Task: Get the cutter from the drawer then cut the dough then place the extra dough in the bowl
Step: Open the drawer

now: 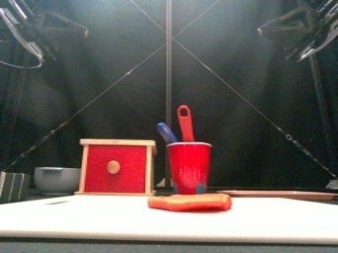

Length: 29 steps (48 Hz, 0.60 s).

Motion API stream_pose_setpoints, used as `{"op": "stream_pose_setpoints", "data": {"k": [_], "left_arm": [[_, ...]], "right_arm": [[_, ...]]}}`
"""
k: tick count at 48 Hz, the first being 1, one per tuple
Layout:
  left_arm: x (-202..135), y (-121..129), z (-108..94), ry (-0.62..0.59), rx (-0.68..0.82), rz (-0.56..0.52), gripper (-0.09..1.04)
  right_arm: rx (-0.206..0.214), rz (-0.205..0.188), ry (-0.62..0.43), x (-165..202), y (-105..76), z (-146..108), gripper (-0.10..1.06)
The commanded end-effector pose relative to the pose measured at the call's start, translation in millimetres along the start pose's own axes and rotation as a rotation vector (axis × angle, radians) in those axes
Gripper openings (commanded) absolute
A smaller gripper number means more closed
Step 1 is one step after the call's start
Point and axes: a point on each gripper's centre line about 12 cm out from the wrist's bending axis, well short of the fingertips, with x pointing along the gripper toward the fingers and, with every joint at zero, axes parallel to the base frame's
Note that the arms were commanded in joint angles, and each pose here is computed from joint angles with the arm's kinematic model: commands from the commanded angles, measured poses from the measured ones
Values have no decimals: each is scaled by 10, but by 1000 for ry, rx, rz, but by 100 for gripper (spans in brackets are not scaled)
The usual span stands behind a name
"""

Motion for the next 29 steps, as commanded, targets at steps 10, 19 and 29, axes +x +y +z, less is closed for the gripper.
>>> {"op": "stream_pose_setpoints", "data": {"k": [10, 19, 29], "left_arm": [[143, 82, -195, 30, -253, 85, -2], [196, 53, -424, 113, -378, 117, 7], [244, 3, -639, 199, -621, 186, 30]], "right_arm": [[6, -61, 30, 284, -137, 47, 2], [10, -109, 56, 728, -290, 182, 2], [35, -167, 59, 1244, -514, 322, 2]]}}
